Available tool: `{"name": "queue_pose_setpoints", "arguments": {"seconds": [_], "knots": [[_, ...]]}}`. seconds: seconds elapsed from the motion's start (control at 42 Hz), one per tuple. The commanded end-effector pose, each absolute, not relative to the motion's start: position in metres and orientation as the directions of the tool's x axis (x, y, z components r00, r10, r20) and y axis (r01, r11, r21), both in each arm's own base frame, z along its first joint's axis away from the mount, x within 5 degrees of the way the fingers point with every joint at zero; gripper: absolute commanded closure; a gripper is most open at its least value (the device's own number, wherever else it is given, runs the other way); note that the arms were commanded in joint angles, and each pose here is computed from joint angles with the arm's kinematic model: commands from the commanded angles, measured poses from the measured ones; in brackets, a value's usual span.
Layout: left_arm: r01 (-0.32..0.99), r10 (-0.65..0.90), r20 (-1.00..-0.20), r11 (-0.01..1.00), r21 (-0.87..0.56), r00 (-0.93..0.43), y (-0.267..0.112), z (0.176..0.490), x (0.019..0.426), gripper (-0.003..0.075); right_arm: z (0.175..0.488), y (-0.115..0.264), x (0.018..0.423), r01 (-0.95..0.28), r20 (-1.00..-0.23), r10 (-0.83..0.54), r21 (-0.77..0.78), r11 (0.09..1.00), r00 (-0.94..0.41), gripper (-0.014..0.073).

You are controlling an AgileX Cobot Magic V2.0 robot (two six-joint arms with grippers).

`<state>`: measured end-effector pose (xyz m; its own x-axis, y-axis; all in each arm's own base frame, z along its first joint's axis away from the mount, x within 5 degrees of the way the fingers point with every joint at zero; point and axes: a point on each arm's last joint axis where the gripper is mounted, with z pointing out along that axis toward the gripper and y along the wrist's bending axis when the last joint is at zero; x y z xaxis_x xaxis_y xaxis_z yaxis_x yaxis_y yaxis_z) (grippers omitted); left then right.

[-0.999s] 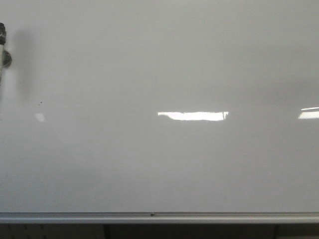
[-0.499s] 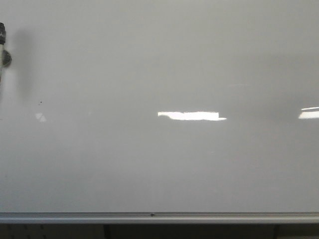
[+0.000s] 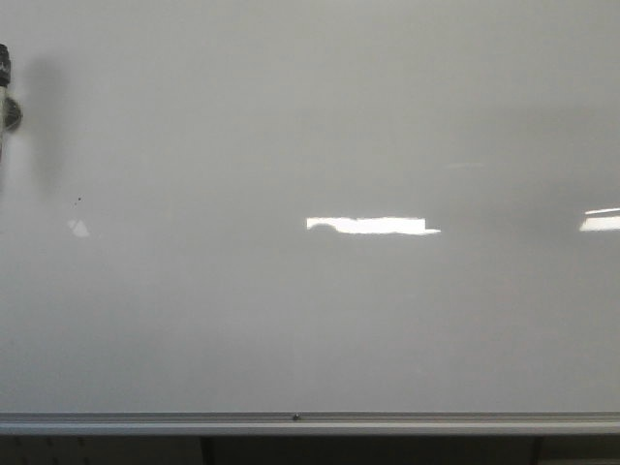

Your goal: Write number 1 on whiteboard

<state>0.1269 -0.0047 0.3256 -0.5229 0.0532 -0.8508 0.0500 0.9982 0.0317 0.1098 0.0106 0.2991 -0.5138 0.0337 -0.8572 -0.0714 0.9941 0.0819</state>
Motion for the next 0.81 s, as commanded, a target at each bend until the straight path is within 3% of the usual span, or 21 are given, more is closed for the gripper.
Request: {"name": "queue_pose_setpoints", "arguments": {"seconds": [0.0, 0.523, 0.785], "knots": [[0.083, 0.045, -0.886, 0.996, 0.008, -0.462, -0.012, 0.343, 0.147, 0.0198, 0.311, 0.009, 0.114, -0.066, -0.895, 0.032, 0.069, 0.995, -0.445, 0.0200], [0.113, 0.081, -0.744, 0.994, 0.007, -0.664, -0.029, 0.311, 0.267, 0.0211, 0.311, 0.009, 0.114, -0.066, -0.895, 0.032, 0.069, 0.995, -0.445, 0.0200], [0.108, 0.071, -0.747, 0.994, 0.000, -0.661, -0.034, 0.290, 0.311, 0.0255, 0.311, 0.009, 0.114, -0.066, -0.895, 0.032, 0.069, 0.995, -0.445, 0.0200]]}}
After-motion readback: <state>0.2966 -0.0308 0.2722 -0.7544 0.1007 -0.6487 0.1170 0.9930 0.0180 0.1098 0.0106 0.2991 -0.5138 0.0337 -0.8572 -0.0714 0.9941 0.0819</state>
